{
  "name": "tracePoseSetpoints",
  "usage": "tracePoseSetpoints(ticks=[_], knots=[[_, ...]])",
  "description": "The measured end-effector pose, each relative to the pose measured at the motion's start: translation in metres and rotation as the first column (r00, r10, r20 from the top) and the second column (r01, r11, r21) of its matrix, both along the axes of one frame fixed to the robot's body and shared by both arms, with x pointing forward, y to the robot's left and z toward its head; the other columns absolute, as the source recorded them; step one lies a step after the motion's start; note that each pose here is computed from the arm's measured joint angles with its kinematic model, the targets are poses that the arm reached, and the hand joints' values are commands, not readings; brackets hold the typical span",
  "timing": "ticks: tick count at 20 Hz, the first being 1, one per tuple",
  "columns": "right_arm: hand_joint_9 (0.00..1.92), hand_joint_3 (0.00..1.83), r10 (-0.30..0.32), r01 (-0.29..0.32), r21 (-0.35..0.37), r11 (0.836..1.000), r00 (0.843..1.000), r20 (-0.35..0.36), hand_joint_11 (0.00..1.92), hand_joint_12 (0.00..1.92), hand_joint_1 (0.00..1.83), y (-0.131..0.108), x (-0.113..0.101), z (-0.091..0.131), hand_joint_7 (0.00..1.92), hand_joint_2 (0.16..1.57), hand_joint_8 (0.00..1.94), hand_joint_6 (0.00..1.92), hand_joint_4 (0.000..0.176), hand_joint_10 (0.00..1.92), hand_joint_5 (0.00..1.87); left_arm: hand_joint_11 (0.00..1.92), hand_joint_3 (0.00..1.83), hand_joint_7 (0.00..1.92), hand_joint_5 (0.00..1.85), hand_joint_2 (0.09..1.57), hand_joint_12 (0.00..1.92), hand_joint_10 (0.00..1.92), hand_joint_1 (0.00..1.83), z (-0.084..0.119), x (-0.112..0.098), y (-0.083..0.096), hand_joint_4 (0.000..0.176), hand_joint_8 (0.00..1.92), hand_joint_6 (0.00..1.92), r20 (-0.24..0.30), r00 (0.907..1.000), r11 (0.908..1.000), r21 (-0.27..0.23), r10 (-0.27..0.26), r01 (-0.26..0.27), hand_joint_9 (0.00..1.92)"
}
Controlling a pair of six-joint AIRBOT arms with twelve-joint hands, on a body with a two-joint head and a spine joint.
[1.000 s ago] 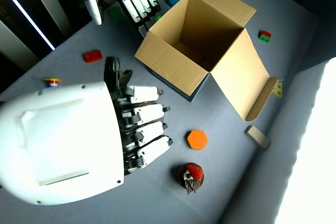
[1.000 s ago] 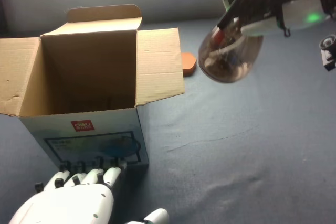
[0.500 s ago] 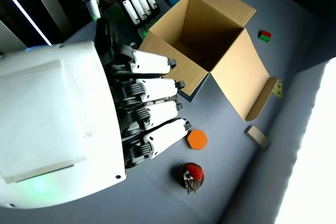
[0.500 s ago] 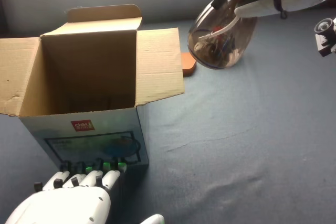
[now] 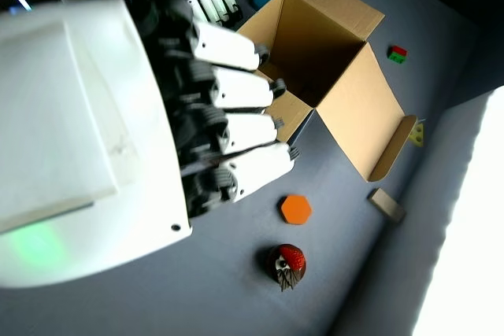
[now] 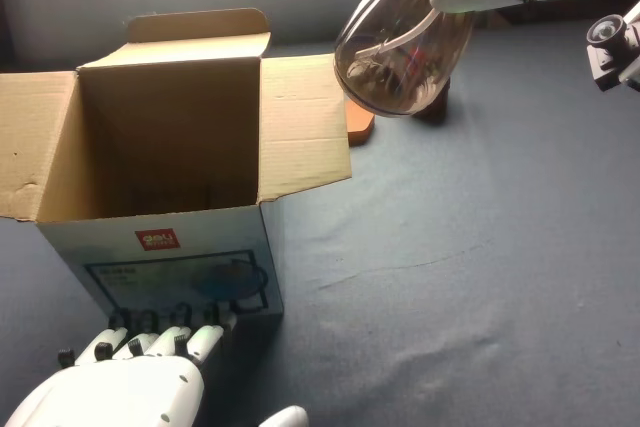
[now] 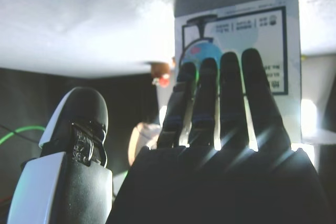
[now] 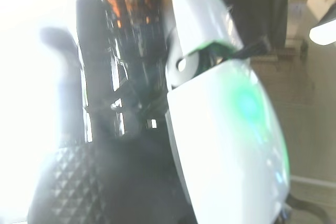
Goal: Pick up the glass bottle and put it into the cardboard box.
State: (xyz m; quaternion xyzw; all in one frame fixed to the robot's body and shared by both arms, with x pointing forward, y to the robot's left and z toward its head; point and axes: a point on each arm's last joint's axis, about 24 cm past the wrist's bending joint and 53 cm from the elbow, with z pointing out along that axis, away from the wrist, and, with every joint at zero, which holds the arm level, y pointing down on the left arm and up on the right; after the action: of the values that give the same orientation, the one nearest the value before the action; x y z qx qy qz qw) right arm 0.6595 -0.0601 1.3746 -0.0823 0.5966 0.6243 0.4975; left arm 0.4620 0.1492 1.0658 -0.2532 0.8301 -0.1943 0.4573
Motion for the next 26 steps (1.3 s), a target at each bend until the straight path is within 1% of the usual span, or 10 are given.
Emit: tracePoseSetpoints(ticks=[1, 5, 8, 10, 16, 22, 26], knots=[[0.88, 0.00, 0.004, -0.004, 0.002, 1.000, 1.000, 0.003, 0.69, 1.80, 1.19, 0.001, -0.001, 0.002, 0.93, 1.18, 1.14, 1.29, 0.000, 1.34, 0.79, 0.00, 0.00, 0.12, 0.10, 1.24, 0.51, 0.00, 0.00, 0.000, 0.001, 0.001, 0.000, 0.00, 0.00, 0.000, 1.0000, 0.9999, -0.012, 0.009, -0.009, 0.14], [0.88, 0.00, 0.024, -0.024, 0.022, 0.999, 1.000, 0.019, 0.69, 1.80, 1.19, 0.006, -0.008, 0.013, 0.93, 1.18, 1.14, 1.29, 0.000, 1.35, 0.79, 0.00, 0.00, 0.12, 0.10, 1.24, 0.51, 0.00, 0.00, -0.001, 0.004, 0.005, 0.000, 0.00, 0.00, 0.002, 0.9999, 0.9999, -0.007, 0.012, -0.012, 0.14], [0.88, 0.00, 0.048, -0.049, 0.014, 0.999, 0.999, 0.023, 0.69, 1.80, 1.19, 0.021, -0.011, 0.012, 0.94, 1.18, 1.15, 1.29, 0.000, 1.35, 0.79, 0.00, 0.00, 0.12, 0.10, 1.25, 0.51, 0.00, 0.00, -0.002, 0.003, 0.002, 0.000, 0.00, 0.00, -0.001, 0.9999, 0.9999, -0.010, -0.011, 0.011, 0.14], [0.88, 0.00, 0.059, -0.060, 0.015, 0.998, 0.998, 0.025, 0.69, 1.80, 1.19, 0.027, -0.013, 0.013, 0.94, 1.18, 1.15, 1.29, 0.000, 1.35, 0.79, 0.00, 0.00, 0.12, 0.10, 1.25, 0.51, 0.00, 0.00, -0.003, 0.002, 0.001, 0.000, 0.00, 0.00, -0.004, 0.9999, 0.9998, -0.011, -0.014, 0.014, 0.14], [0.88, 0.00, 0.121, -0.121, -0.004, 0.993, 0.991, 0.056, 0.69, 1.81, 1.19, 0.064, -0.025, 0.013, 0.94, 1.18, 1.14, 1.29, 0.000, 1.35, 0.79, 0.00, 0.00, 0.11, 0.09, 1.24, 0.51, 0.00, 0.00, -0.005, 0.001, 0.002, 0.000, 0.00, 0.00, -0.011, 0.9999, 0.9998, -0.014, -0.011, 0.011, 0.13], [0.88, 0.00, 0.155, -0.155, -0.009, 0.988, 0.984, 0.092, 0.69, 1.81, 1.19, 0.092, -0.035, 0.019, 0.94, 1.18, 1.13, 1.27, 0.000, 1.35, 0.81, 0.00, 0.00, 0.11, 0.09, 1.24, 0.50, 0.00, 0.00, -0.006, 0.000, 0.001, 0.000, 0.00, 0.00, -0.016, 0.9998, 0.9997, -0.023, -0.011, 0.010, 0.14], [0.88, 0.00, 0.190, -0.188, -0.028, 0.982, 0.974, 0.125, 0.69, 1.81, 1.19, 0.115, -0.046, 0.019, 0.94, 1.18, 1.13, 1.27, 0.000, 1.35, 0.81, 0.00, 0.00, 0.11, 0.09, 1.24, 0.50, 0.00, 0.00, -0.006, 0.002, 0.002, 0.000, 0.00, 0.00, -0.016, 0.9998, 0.9996, -0.028, -0.007, 0.007, 0.13]])
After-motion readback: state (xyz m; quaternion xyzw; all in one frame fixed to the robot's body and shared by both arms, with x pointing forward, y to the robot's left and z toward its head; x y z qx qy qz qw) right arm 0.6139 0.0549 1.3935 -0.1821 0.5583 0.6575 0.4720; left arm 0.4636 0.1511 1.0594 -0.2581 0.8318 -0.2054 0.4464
